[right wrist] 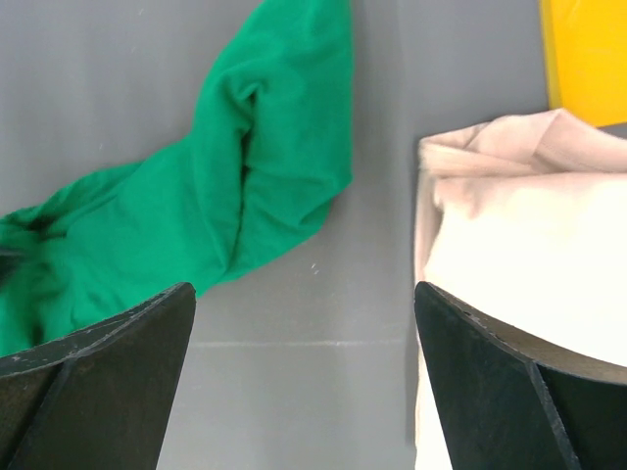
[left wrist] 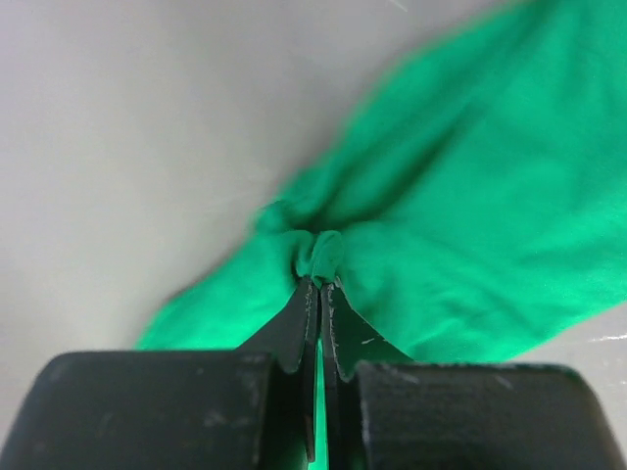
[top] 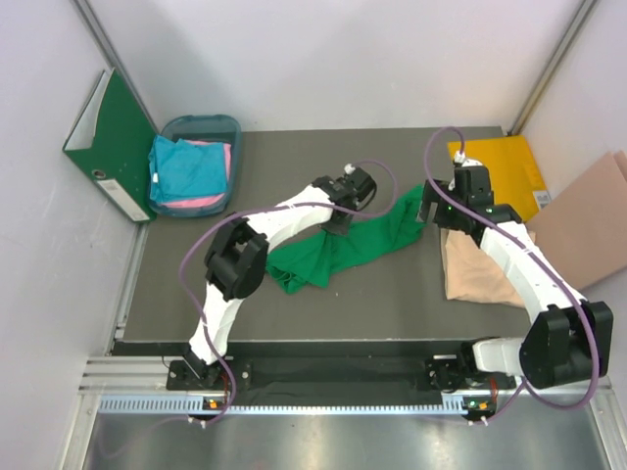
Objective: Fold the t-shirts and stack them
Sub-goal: Flatten out the tshirt
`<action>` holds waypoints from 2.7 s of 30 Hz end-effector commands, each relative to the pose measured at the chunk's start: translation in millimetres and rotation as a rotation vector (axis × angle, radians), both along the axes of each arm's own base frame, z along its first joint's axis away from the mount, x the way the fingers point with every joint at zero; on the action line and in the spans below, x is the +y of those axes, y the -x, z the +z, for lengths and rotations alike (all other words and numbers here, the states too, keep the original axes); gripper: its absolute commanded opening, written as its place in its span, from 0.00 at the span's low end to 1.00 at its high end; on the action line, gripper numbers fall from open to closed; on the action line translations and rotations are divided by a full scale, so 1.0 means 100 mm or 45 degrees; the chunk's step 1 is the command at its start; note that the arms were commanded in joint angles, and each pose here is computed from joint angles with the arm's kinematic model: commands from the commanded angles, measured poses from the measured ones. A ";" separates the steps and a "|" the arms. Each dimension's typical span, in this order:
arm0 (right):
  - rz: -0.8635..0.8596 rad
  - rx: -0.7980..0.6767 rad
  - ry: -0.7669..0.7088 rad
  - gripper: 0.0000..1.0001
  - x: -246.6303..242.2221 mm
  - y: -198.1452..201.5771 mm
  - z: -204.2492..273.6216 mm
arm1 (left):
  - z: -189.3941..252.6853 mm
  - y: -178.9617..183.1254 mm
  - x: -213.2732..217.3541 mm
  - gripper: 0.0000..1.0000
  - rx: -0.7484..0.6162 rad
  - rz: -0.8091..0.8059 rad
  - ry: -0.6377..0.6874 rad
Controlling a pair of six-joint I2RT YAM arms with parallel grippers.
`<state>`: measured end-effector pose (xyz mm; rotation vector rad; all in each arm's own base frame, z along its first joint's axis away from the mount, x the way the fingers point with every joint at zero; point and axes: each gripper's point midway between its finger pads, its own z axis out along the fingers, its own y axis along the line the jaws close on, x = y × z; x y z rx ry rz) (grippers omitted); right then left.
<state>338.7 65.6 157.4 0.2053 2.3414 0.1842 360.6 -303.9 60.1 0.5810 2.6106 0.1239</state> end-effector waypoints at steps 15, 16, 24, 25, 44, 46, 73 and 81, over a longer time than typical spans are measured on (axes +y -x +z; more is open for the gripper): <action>0.183 -0.058 -0.253 0.76 0.47 -1.01 -0.04 | 1.17 -0.38 1.00 0.00 -0.260 0.323 0.063; 0.190 -0.054 -0.258 0.75 0.51 -1.01 -0.02 | 1.13 -0.36 0.98 0.00 -0.248 0.327 0.068; 0.166 0.002 -0.268 0.74 0.59 -1.23 -0.22 | 0.99 -0.36 0.93 0.00 -0.202 0.315 0.073; 0.172 0.026 -0.256 0.73 0.62 -1.24 -0.28 | 0.99 -0.37 0.92 0.00 -0.204 0.311 0.074; 0.153 -0.006 0.084 0.00 0.70 -1.51 0.26 | 1.21 -0.77 1.44 0.00 -0.263 0.479 0.026; 0.159 -0.146 0.062 0.00 0.67 -1.44 0.67 | 1.22 -0.82 1.59 0.00 -0.262 0.522 0.021; 0.205 0.381 0.078 0.85 0.23 0.30 -0.43 | 1.02 -0.74 1.89 0.00 -0.152 0.557 -0.049; 0.161 0.314 0.106 0.84 0.27 -0.44 -0.93 | 1.05 -0.70 1.90 0.00 -0.155 0.565 -0.035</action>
